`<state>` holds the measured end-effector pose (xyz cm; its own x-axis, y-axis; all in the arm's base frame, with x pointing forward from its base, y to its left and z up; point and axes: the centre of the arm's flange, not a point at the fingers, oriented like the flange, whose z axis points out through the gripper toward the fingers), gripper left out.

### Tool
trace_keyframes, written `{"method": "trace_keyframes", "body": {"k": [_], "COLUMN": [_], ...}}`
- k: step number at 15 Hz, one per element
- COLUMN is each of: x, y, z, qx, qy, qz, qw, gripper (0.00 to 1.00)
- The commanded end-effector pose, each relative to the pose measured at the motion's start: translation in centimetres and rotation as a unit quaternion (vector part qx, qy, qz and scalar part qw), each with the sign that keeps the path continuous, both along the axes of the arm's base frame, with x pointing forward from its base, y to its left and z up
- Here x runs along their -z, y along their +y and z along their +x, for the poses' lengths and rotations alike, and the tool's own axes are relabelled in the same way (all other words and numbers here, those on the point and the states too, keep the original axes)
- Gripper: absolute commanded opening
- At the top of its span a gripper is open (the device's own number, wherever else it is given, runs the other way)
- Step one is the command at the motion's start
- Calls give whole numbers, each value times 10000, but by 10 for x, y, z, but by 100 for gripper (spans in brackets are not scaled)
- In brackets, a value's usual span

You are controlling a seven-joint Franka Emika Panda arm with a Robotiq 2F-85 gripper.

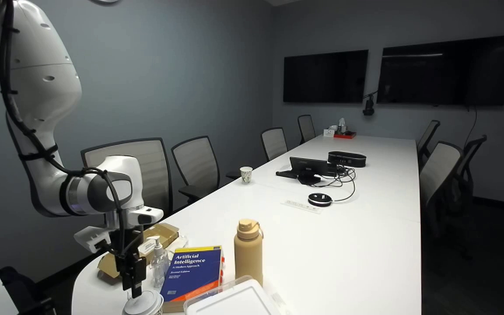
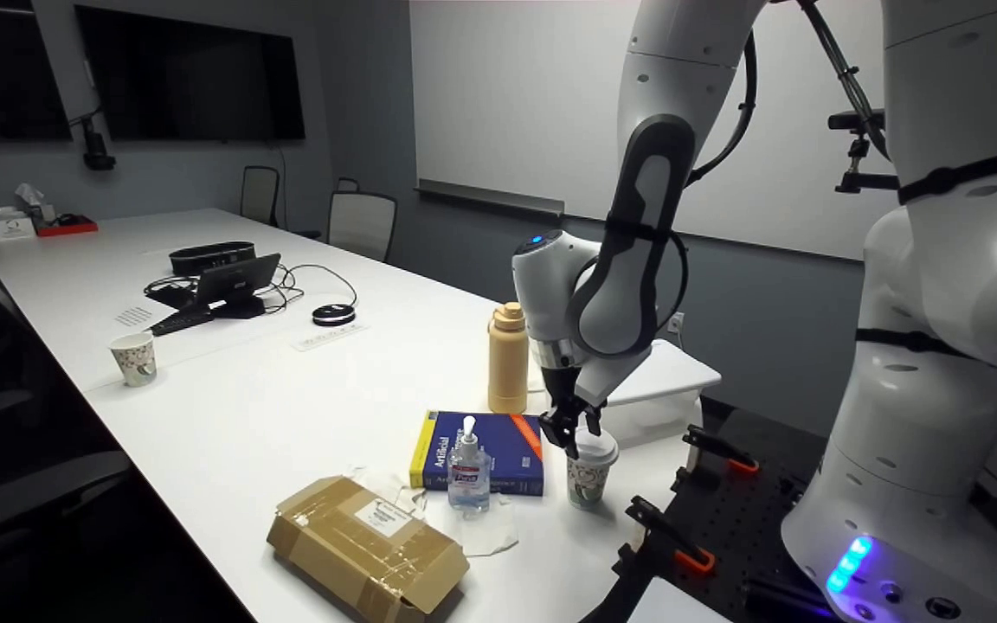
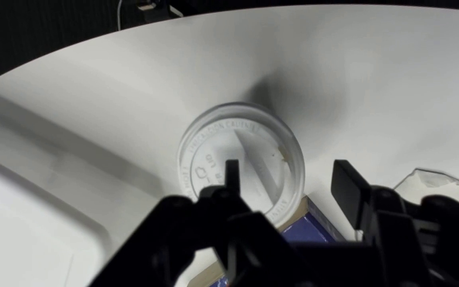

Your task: Pick up the white lid and put it on the paper cup

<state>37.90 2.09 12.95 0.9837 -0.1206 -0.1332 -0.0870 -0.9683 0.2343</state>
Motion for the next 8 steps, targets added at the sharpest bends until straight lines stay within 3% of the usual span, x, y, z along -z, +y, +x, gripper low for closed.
{"method": "trace_keyframes", "body": {"k": [1,3,8], "x": [-8,-11,-40], "y": [4,4,9], "z": [-2,-1,1], "qx": [80,69,30], "qy": [16,-3,-133], "qz": [-97,-82,29], "qw": [9999,9999,9999], "gripper": [93,100,100]}}
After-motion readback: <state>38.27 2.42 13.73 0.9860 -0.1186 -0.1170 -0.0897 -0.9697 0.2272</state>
